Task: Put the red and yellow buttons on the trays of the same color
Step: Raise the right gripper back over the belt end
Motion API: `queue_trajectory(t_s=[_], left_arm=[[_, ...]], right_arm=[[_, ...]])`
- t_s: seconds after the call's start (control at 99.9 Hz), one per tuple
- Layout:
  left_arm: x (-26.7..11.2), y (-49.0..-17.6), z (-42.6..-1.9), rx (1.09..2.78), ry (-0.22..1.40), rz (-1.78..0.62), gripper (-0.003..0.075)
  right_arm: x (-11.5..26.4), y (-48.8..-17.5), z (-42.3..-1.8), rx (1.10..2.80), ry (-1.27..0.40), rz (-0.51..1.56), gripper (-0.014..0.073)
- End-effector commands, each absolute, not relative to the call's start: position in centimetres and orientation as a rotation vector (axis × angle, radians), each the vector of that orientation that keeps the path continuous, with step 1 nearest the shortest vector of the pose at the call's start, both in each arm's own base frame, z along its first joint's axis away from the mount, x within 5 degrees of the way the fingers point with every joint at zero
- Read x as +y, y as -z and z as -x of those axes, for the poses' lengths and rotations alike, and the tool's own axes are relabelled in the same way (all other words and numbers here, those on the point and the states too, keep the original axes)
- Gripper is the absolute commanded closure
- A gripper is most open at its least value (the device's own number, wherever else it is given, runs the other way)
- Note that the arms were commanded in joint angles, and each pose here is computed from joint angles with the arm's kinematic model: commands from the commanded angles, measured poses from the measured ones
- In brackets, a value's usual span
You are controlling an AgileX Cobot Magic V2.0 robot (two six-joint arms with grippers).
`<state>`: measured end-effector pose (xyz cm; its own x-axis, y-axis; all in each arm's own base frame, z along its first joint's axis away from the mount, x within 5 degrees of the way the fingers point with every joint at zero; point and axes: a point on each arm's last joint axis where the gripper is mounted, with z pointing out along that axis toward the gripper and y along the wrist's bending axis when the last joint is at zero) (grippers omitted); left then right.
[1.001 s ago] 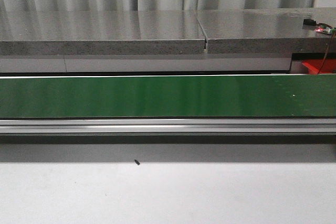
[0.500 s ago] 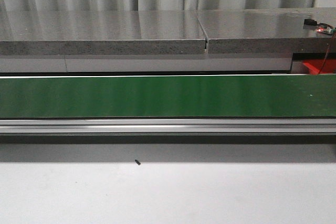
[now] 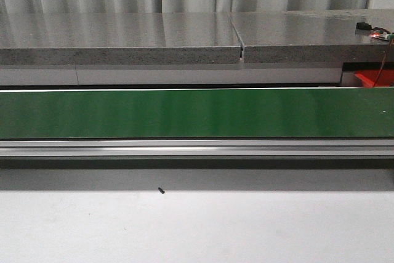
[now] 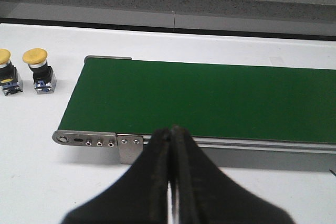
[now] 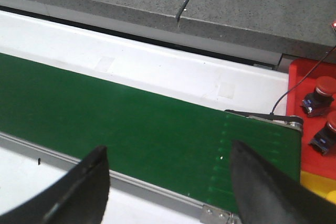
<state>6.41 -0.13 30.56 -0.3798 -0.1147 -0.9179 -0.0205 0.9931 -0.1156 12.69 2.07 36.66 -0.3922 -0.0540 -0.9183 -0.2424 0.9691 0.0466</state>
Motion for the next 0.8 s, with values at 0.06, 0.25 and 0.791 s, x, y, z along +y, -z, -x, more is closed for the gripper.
queue_trajectory(t_s=[0.06, 0.25, 0.791], left_arm=[[-0.2, -32.0, -6.7, 1.864, 0.12, 0.087, 0.0741], [-0.2, -32.0, -6.7, 1.864, 0.12, 0.087, 0.0741], [-0.2, -32.0, -6.7, 1.864, 0.12, 0.087, 0.0741]], right_arm=[[2.0, -36.0, -10.1, 1.871, -0.205, 0.176, 0.0107], [2.2, -34.4, -8.2, 1.873, -0.213, 0.178, 0.0176], [2.2, -34.2, -8.1, 1.875, -0.214, 0.179, 0.0663]])
